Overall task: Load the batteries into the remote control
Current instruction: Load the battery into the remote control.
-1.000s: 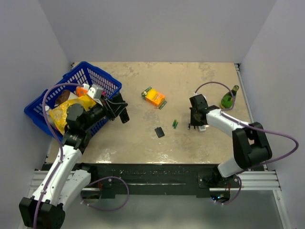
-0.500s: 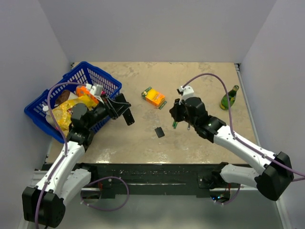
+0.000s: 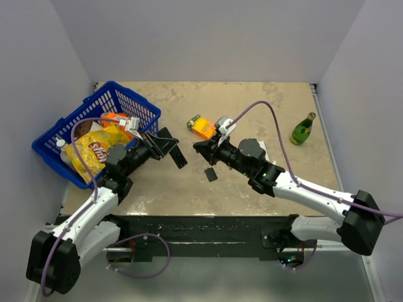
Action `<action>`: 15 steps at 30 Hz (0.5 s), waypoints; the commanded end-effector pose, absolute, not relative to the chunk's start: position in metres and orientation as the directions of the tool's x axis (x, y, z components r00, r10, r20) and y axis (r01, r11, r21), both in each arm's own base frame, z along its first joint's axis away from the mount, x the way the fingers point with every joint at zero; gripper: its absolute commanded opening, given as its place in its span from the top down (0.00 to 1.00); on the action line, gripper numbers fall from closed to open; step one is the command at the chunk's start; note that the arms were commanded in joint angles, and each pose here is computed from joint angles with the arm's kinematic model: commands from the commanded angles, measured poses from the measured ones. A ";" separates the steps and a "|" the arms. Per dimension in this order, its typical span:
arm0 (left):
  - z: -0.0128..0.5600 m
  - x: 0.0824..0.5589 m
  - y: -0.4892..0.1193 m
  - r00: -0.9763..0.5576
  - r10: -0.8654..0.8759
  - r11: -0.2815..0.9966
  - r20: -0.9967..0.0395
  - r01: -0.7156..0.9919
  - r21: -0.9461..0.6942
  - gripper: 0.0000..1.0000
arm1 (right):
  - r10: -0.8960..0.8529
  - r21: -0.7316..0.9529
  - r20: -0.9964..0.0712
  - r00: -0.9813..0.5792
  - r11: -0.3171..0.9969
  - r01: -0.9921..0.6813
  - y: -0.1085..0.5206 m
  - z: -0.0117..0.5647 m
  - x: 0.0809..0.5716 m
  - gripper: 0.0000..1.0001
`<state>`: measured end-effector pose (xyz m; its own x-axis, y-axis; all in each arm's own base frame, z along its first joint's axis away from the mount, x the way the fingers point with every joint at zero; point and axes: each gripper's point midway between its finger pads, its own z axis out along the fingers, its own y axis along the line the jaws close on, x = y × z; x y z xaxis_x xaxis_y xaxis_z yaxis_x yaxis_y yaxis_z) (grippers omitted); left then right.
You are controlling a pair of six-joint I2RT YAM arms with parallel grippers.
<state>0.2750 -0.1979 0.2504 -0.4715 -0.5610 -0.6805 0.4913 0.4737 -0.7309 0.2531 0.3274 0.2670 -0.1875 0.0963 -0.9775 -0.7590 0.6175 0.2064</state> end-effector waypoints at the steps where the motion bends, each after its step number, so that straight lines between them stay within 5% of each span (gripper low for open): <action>1: 0.274 0.293 -0.194 -0.366 -0.619 0.476 -0.695 0.529 -0.703 1.00 | 0.152 0.143 -0.986 -0.073 0.523 -0.840 0.349 0.293 0.247 1.00; 15: 0.275 0.312 -0.204 -0.314 -0.626 0.458 -0.714 0.593 -0.662 1.00 | 0.142 0.116 -0.988 -0.051 0.495 -0.861 0.373 0.264 0.259 1.00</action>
